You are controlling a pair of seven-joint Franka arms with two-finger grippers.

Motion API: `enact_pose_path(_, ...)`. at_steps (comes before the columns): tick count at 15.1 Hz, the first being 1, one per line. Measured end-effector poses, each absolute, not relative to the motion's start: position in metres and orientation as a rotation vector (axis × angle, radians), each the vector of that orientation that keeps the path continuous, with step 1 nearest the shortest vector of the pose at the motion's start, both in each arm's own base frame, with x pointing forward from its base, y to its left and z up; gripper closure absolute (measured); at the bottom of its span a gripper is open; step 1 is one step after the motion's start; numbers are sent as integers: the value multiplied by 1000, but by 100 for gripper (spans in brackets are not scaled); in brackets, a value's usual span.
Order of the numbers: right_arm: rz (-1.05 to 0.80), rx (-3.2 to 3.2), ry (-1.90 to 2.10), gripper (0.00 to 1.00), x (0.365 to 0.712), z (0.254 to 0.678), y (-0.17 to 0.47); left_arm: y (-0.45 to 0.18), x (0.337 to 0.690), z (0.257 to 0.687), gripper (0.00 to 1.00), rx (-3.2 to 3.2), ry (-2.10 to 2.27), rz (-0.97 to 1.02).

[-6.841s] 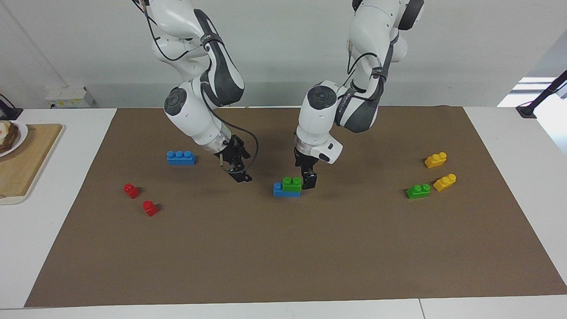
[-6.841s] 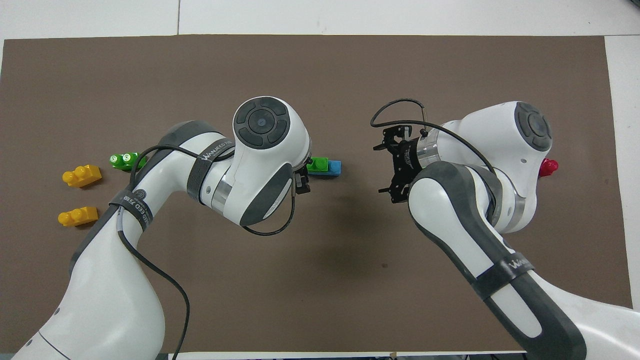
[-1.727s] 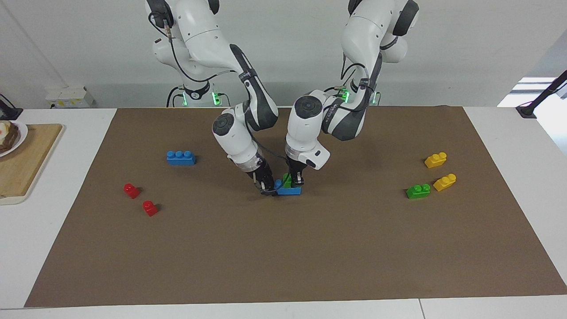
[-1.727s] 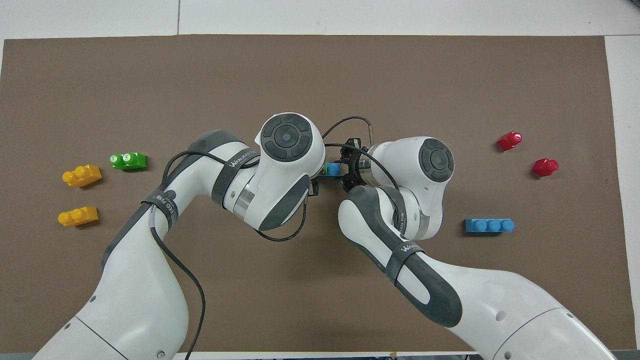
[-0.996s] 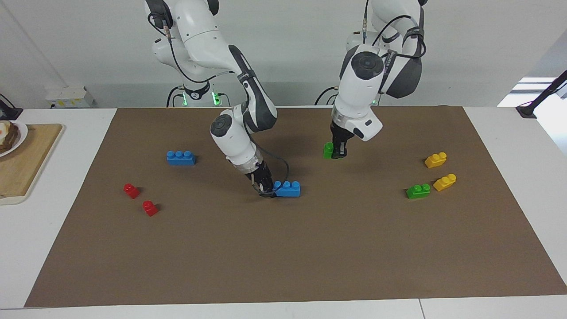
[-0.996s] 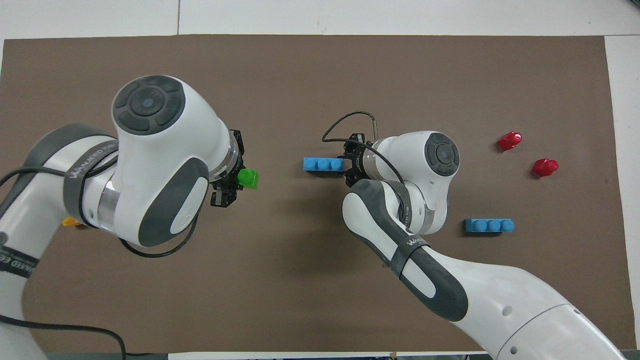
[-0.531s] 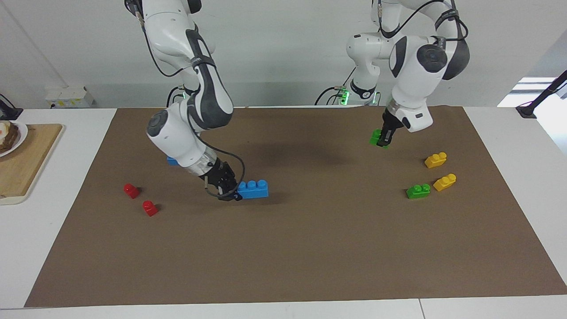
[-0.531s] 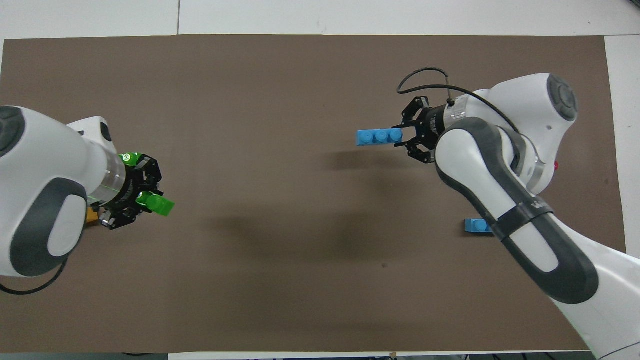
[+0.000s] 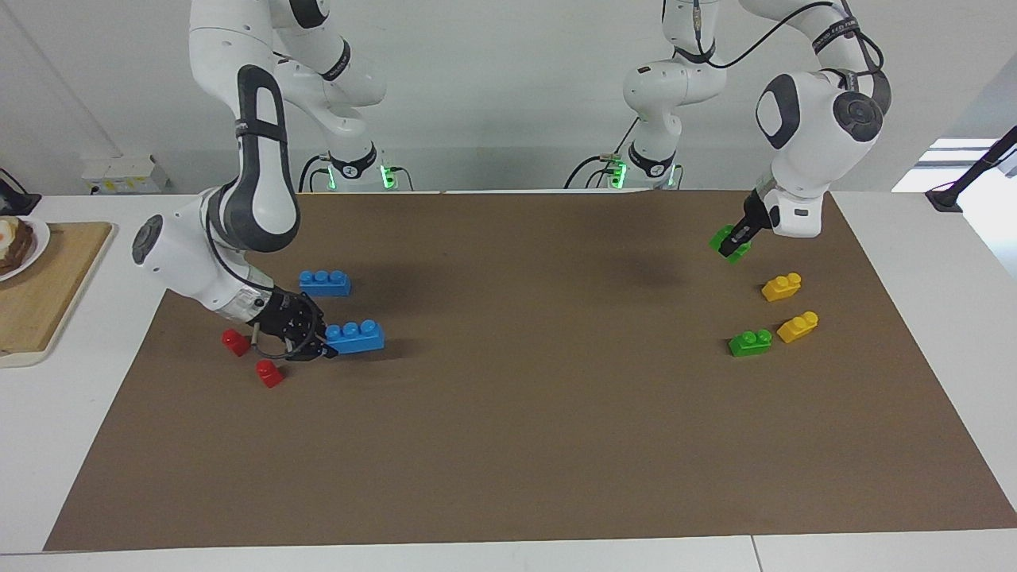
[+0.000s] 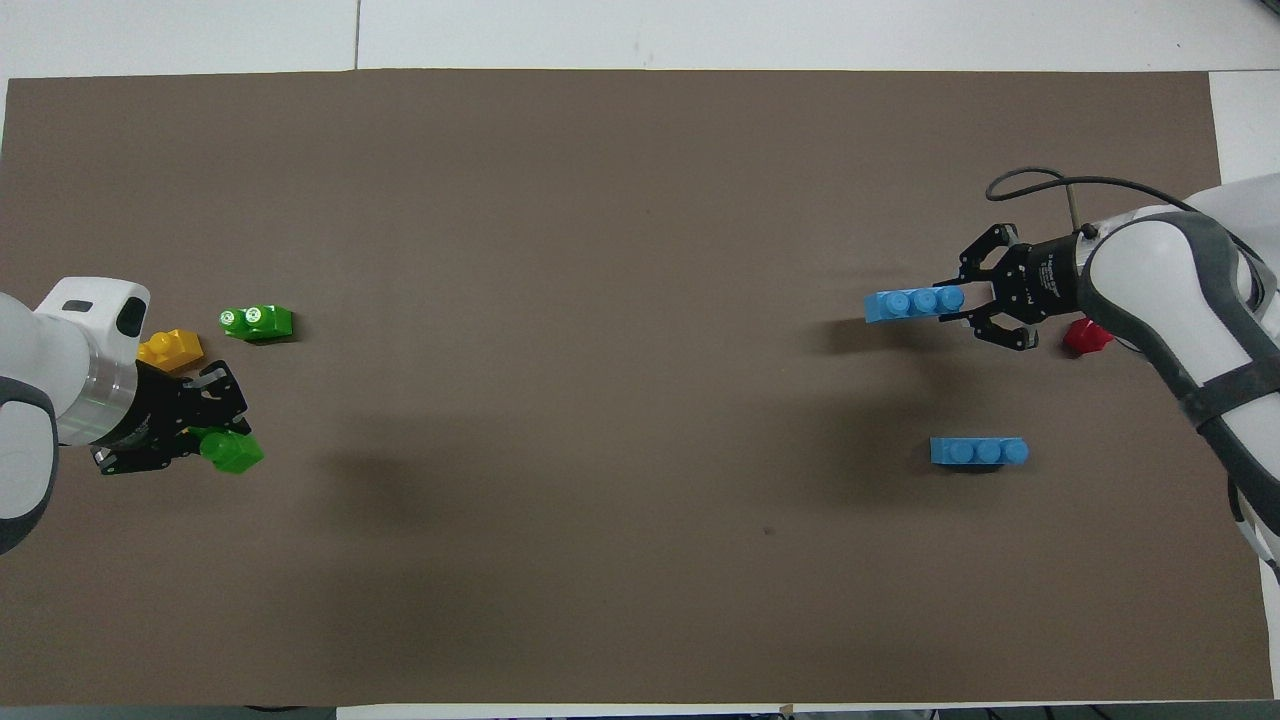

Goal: Remove green block with left arm and hold with right
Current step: 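Carry the green brick near the yellow bricks while the right gripper carries blue near red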

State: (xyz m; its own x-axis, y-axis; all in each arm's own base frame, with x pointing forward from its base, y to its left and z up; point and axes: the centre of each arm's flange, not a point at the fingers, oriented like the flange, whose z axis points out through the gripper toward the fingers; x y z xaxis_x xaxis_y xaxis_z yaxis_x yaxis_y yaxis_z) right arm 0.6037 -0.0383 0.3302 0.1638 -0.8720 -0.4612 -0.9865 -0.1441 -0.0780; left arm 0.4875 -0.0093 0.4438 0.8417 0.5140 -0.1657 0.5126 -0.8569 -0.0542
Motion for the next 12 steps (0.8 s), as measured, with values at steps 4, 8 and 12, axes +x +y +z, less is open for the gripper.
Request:
enact_pose_path(4,470,-2102,1789,65,596,329,-55,-4,479,420,64,-3110,-452,282)
enact_pose_path(8,484,-2112,1809,65,587,319,-60,-2,486,396,64,-3158,-250,181)
enact_pose_path(12,487,-2108,1835,65,579,305,-63,27,490,374,64,-3180,-163,185)
